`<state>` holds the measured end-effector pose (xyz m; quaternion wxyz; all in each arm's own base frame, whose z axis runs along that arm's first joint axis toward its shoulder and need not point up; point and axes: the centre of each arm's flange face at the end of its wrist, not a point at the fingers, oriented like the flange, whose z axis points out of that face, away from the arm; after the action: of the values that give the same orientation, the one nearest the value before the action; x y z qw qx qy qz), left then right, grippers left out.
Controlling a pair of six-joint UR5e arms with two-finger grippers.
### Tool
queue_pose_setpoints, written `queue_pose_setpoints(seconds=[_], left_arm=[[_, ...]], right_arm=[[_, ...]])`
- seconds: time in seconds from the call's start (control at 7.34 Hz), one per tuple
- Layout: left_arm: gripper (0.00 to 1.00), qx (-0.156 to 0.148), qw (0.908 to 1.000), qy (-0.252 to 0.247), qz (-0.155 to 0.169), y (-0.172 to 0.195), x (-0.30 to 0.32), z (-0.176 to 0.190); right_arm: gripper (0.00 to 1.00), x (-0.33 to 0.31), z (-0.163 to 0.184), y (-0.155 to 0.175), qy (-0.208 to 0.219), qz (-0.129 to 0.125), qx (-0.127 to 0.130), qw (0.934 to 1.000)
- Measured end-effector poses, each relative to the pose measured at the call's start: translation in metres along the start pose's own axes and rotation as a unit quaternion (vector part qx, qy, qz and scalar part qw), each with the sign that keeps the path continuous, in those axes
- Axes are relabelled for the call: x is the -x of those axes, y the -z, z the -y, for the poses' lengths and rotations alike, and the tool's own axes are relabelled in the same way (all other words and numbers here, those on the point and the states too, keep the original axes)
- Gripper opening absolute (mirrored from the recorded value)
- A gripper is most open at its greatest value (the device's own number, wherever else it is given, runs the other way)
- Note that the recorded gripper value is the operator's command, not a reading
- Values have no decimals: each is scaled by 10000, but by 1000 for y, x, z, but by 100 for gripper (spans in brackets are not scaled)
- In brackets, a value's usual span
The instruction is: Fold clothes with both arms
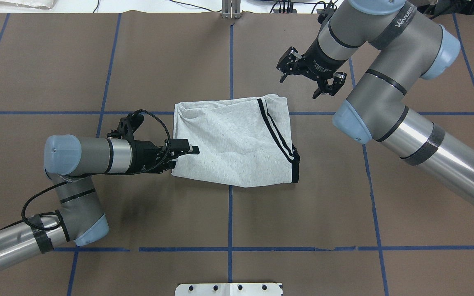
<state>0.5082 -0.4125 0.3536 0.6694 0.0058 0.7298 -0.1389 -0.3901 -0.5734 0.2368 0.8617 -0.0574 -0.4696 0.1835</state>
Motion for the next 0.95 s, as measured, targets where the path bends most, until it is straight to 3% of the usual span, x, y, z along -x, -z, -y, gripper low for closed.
queue_pose_setpoints(seconds=[0.95], left_arm=[[99, 427, 9990, 31, 94, 7, 15, -31]], right_arm=[[100, -3, 5, 2, -34, -6, -27, 10000]])
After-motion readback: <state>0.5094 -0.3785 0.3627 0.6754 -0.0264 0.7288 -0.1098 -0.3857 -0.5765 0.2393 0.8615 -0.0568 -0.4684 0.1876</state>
